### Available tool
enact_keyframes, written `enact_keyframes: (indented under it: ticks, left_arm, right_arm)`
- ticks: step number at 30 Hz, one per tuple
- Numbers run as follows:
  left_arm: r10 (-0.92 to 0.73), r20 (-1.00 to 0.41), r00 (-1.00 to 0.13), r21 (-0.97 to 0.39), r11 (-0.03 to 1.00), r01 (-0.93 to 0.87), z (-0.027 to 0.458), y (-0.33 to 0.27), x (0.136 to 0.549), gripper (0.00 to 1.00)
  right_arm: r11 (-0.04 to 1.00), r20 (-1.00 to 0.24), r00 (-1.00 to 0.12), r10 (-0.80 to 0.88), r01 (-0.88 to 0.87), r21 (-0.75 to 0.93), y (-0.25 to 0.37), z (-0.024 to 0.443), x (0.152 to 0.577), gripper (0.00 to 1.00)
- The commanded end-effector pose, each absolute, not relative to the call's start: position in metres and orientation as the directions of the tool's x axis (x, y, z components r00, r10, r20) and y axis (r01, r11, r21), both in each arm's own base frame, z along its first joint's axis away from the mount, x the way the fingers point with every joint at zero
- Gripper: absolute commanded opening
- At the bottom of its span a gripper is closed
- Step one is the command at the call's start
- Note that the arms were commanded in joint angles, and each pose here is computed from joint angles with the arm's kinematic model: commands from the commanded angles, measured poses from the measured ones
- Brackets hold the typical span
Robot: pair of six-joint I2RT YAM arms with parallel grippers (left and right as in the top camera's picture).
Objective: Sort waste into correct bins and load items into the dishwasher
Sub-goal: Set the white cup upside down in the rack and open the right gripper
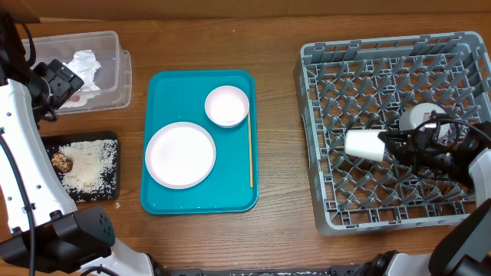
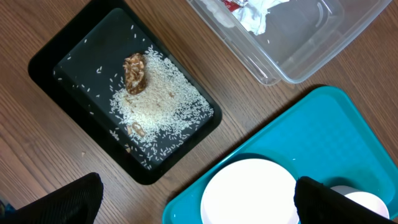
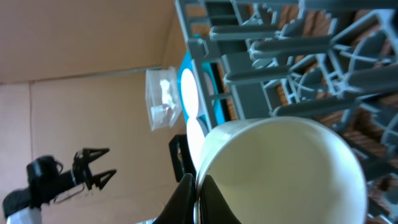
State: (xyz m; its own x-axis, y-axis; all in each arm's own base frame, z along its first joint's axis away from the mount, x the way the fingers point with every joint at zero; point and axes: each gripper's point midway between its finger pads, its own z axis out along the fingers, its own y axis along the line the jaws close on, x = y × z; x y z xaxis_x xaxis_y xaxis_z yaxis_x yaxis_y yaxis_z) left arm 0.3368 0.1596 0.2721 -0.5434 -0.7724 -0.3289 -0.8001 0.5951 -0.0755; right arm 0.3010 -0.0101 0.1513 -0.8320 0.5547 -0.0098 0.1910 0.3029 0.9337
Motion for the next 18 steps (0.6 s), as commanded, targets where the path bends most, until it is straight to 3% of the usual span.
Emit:
enact_keyframes:
  ticks: [1,10,18]
  left_arm:
    - [-0.783,-0.315,-0.536,-0.075,0.583,-0.809,0.268,0.159,0.338,1.00]
    - [-0.783,-0.315,-0.536,-0.074,0.583,-0.809,0.268,0.159,0.338,1.00]
    - [-0.783,-0.315,-0.536,-0.075,0.583,-0.809,0.268,0.159,0.338,1.00]
  right_arm:
    - [0.379,0.040,-0.808,0.587,0.318,0.869,-0.022,0.129,0.295,0.04]
    - [0.431,0.089,-0.764,0.640,0.452,0.781,-0.037,0.109,0.291,0.04]
    - [0.509,0.080,-0.668,0.739,0.633,0.582,-0.077,0.099,0.288,0.04]
